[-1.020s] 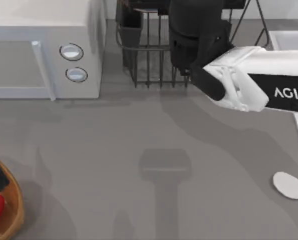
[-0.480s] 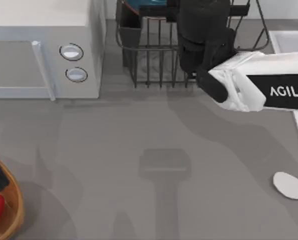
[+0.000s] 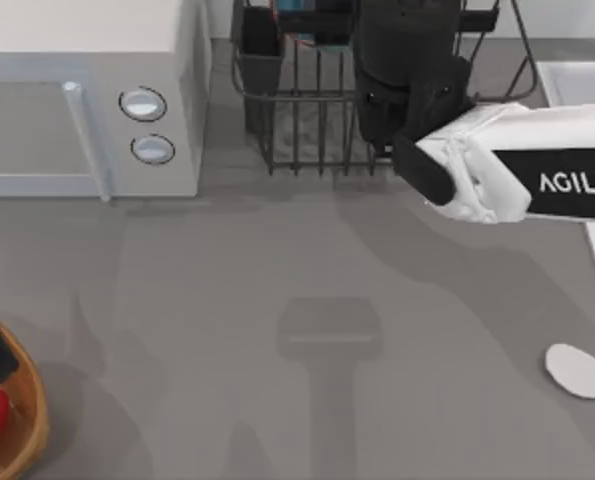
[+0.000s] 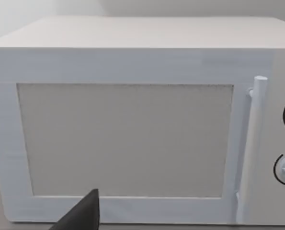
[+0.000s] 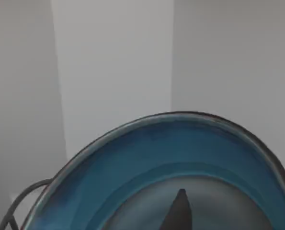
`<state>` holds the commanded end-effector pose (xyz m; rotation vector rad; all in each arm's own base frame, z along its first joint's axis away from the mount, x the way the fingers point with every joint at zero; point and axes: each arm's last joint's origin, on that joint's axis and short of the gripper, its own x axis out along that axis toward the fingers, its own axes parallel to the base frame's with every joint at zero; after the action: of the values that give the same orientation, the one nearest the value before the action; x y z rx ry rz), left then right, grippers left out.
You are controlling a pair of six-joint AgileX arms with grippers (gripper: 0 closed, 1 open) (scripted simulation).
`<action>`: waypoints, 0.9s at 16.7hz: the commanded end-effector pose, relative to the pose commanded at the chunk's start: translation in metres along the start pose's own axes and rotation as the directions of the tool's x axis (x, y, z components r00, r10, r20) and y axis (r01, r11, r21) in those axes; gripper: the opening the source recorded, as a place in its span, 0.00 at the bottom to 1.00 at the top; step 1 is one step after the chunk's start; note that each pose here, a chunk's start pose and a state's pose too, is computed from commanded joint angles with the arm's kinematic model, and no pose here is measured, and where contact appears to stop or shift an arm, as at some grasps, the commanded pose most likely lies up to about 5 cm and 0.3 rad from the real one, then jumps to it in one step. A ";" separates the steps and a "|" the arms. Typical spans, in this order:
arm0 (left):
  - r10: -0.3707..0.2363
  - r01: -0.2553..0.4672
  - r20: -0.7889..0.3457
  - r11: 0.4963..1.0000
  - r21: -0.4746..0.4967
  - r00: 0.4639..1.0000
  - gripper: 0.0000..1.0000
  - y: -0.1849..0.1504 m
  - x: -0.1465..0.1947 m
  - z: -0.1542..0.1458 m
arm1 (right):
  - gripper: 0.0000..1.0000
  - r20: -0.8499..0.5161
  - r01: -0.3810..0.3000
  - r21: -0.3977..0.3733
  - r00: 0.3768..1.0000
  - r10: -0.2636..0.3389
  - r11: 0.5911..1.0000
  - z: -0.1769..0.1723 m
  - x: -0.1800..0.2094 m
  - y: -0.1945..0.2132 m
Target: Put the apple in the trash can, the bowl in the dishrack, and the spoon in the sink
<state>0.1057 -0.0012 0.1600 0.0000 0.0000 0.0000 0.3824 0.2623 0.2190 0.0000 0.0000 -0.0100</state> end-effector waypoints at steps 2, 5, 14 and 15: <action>0.000 0.000 0.000 1.000 0.000 1.000 1.00 0.000 0.000 0.000 | 0.90 0.000 0.000 0.000 1.000 0.000 1.000 0.000 0.000 0.000; 0.000 0.000 0.000 1.000 0.000 1.000 1.00 0.000 0.000 0.000 | 1.00 0.000 0.000 0.000 1.000 0.000 1.000 0.000 0.000 0.000; 0.000 0.000 0.000 1.000 0.000 1.000 1.00 0.000 0.000 0.000 | 1.00 -0.002 -0.007 -0.001 1.000 0.007 1.000 0.000 -0.001 -0.001; 0.000 0.000 0.000 1.000 0.000 1.000 1.00 0.000 0.000 0.000 | 1.00 -0.006 -0.016 -0.002 1.000 0.016 1.000 0.002 -0.003 -0.006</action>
<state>0.1057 -0.0012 0.1600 0.0000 0.0000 0.0000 0.3796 0.2560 0.2208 -0.0018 0.0056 0.0059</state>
